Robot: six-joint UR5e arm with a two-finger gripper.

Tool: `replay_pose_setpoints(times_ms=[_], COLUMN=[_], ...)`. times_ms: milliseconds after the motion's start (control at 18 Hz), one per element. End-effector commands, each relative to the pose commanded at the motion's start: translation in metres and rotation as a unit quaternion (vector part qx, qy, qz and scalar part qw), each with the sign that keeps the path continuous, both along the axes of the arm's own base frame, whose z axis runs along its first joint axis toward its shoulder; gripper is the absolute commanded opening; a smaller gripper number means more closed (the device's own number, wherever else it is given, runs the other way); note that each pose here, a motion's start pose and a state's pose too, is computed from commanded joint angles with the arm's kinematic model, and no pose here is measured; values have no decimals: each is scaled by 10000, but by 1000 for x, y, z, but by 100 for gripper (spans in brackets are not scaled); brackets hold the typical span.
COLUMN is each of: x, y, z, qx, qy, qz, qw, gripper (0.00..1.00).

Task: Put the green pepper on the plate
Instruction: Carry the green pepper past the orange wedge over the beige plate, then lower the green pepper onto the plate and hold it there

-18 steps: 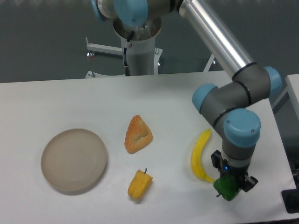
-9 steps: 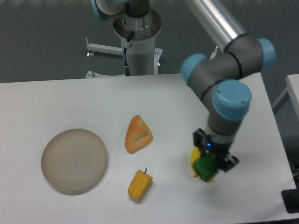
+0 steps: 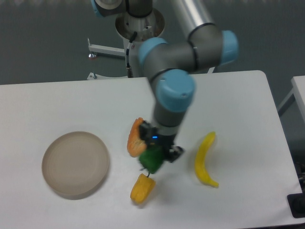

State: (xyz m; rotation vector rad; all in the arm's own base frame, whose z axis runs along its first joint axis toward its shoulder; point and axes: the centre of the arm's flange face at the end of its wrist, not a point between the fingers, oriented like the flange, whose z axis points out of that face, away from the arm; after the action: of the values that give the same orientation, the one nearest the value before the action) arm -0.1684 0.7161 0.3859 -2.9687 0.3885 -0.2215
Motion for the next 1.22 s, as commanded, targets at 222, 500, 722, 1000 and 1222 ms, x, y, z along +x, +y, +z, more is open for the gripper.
replay_pose_setpoints(times_ms=[222,500,722,1000,1222], x=[56,108,138,143,144], y=[10,13,18,14,15], z=[-16,-50,-74,-88,-98], qx=[-64,-253,-335,-462,-520], qy=[-71,-169,-188,-202,-209], qz=[345,886,1025,1071,1049], qw=[9994,9956,9940,9930,9929], gripper=[29,29,29,29,29])
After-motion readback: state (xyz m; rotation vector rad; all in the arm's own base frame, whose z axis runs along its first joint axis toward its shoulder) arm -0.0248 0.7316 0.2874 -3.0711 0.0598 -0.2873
